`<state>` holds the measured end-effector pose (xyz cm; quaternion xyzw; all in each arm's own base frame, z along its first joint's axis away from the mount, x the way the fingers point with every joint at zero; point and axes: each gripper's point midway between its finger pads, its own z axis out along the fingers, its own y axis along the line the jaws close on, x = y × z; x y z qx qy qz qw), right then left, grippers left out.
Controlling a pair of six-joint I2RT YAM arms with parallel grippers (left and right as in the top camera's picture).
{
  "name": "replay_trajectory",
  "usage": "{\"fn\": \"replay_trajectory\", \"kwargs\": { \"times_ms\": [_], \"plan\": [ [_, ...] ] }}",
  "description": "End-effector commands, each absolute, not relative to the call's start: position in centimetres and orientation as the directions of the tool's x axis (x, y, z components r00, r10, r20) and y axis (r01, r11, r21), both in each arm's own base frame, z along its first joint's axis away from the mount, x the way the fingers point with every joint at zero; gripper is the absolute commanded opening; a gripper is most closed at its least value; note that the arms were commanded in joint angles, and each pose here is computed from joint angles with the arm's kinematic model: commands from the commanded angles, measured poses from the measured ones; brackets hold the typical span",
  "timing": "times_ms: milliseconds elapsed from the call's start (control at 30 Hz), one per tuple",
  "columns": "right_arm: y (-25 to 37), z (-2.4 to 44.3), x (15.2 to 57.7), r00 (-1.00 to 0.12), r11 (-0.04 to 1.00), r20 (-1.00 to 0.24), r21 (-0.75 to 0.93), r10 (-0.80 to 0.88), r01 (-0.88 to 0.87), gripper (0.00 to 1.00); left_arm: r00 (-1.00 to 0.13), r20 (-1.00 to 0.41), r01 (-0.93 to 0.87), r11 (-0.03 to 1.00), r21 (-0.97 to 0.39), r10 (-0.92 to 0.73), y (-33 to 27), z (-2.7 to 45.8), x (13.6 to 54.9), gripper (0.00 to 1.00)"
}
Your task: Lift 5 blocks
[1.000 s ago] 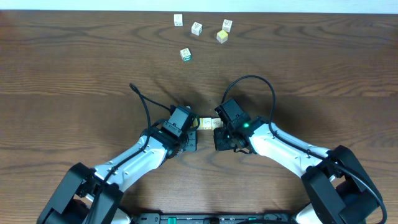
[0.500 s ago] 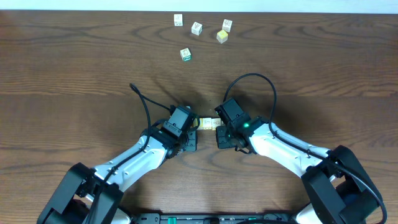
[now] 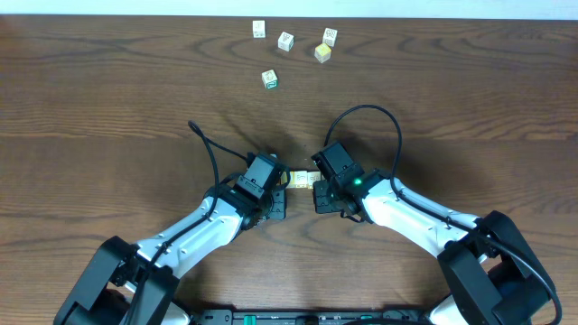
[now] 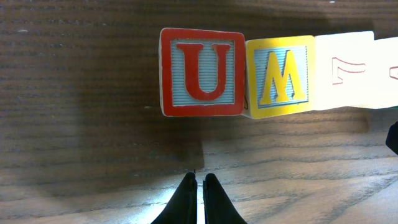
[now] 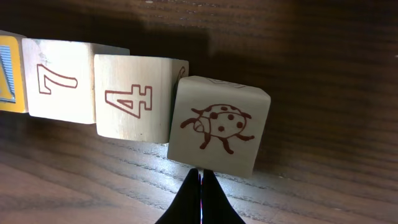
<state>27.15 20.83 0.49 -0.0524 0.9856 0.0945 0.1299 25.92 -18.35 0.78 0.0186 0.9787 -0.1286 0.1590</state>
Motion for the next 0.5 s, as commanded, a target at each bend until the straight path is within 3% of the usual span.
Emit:
{"fn": "replay_trajectory", "kwargs": {
  "times_ms": [0,467],
  "plan": [
    [20.25,0.47,27.52,-0.959,0.982,-0.277,0.156,-0.06,-0.107,0.01,-0.943,-0.331,0.076,0.97,-0.233,-0.005,-18.21,0.96,26.28,0.07],
    [19.68,0.45,27.81,-0.955,0.987,-0.291,0.125,-0.057,-0.097,0.01,-0.944,-0.331,0.076,0.97,-0.232,-0.005,-18.21,0.96,26.27,0.07]
  ]
}}
